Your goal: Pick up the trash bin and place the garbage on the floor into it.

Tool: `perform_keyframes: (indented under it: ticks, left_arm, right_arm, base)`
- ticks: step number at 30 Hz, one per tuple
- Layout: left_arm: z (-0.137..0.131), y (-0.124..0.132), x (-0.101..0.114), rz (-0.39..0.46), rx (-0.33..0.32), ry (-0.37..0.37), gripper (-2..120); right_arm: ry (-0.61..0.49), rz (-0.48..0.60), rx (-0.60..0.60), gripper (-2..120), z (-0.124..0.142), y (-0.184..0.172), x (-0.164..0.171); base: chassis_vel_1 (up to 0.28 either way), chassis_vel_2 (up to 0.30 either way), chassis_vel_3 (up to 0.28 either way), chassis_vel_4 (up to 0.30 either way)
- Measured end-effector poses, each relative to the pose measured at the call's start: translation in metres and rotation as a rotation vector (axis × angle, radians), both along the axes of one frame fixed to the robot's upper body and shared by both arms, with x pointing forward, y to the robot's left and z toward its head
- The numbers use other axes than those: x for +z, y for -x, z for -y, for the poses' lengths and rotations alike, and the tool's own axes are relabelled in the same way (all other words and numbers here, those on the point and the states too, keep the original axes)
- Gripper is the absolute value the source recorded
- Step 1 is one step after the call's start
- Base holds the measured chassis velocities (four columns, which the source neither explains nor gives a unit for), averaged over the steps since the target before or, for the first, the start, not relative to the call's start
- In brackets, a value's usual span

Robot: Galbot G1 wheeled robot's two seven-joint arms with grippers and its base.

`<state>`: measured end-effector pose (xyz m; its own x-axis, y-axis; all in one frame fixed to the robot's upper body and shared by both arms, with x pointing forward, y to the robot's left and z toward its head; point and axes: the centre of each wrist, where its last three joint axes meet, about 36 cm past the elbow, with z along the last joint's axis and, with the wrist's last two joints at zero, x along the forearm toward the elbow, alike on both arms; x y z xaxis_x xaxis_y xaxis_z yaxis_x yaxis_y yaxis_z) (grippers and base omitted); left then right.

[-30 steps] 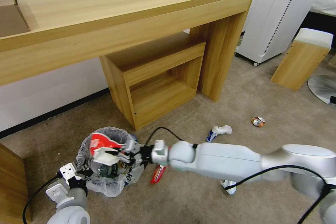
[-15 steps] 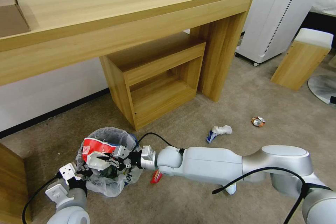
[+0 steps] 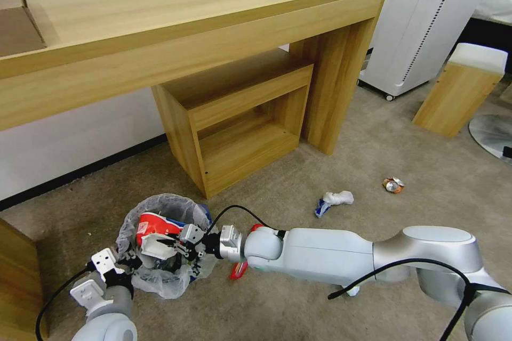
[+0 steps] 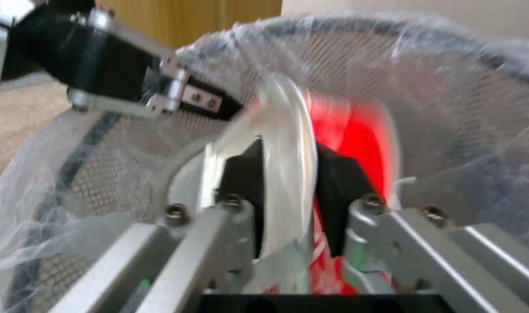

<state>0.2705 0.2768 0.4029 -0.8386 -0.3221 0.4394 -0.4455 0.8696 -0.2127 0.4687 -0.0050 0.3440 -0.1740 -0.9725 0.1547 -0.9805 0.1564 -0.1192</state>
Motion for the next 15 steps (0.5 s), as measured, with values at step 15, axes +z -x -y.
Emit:
perform_keyframes:
  ticks: [15]
  left_arm:
    - [0.002, 0.000, -0.002, -0.006, -0.004, -0.002, 0]
  right_arm:
    - [-0.109, -0.014, -0.064, 75, 0.004, 0.001, 0.033]
  base:
    - [0.000, 0.000, 0.000, 0.000]
